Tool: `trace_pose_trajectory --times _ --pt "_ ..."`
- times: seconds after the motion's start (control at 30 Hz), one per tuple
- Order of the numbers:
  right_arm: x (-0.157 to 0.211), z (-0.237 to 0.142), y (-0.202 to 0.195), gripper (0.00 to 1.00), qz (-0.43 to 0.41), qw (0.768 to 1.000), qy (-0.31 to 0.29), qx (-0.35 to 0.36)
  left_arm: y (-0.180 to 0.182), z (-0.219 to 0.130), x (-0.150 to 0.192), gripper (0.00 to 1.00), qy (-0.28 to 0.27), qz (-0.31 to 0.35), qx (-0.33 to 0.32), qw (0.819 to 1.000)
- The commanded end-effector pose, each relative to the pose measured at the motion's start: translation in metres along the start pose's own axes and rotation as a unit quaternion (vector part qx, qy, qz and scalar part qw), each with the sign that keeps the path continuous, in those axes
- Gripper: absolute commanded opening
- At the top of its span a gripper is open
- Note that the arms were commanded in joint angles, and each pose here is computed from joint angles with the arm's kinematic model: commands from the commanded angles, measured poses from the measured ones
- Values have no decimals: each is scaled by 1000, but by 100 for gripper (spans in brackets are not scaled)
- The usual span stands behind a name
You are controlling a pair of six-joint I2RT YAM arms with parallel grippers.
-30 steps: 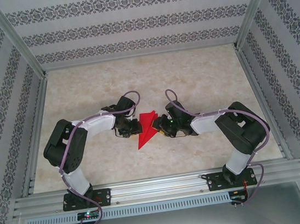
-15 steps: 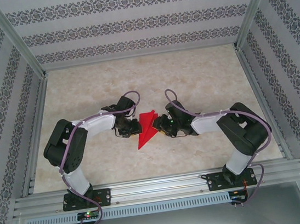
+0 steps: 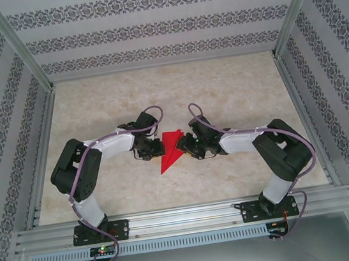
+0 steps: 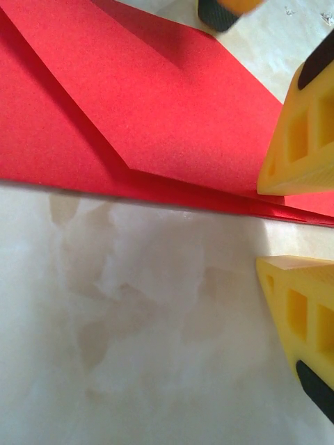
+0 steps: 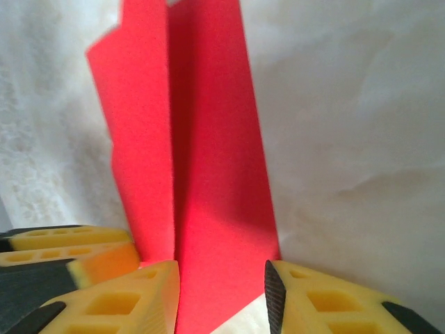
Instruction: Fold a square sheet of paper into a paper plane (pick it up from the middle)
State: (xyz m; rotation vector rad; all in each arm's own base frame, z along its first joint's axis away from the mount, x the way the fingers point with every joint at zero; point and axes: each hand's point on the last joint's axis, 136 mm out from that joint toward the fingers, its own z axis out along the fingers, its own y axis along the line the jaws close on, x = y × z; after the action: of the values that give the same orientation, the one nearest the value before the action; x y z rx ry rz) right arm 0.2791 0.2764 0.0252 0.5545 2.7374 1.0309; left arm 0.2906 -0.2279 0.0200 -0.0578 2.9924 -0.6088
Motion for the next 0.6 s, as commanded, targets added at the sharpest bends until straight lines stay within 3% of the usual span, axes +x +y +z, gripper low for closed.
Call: trace_pose_trajectory --times 0.0,0.23,0.57 --pt "3 6 3 39 1 1000 8 6 -17 13 16 31 32 16 26 999" --pt "0 -5 16 38 -22 1000 -12 1 -15 13 16 30 33 15 24 999" --pt "-5 -7 -1 39 -24 999 -22 40 -16 14 17 30 37 16 25 999"
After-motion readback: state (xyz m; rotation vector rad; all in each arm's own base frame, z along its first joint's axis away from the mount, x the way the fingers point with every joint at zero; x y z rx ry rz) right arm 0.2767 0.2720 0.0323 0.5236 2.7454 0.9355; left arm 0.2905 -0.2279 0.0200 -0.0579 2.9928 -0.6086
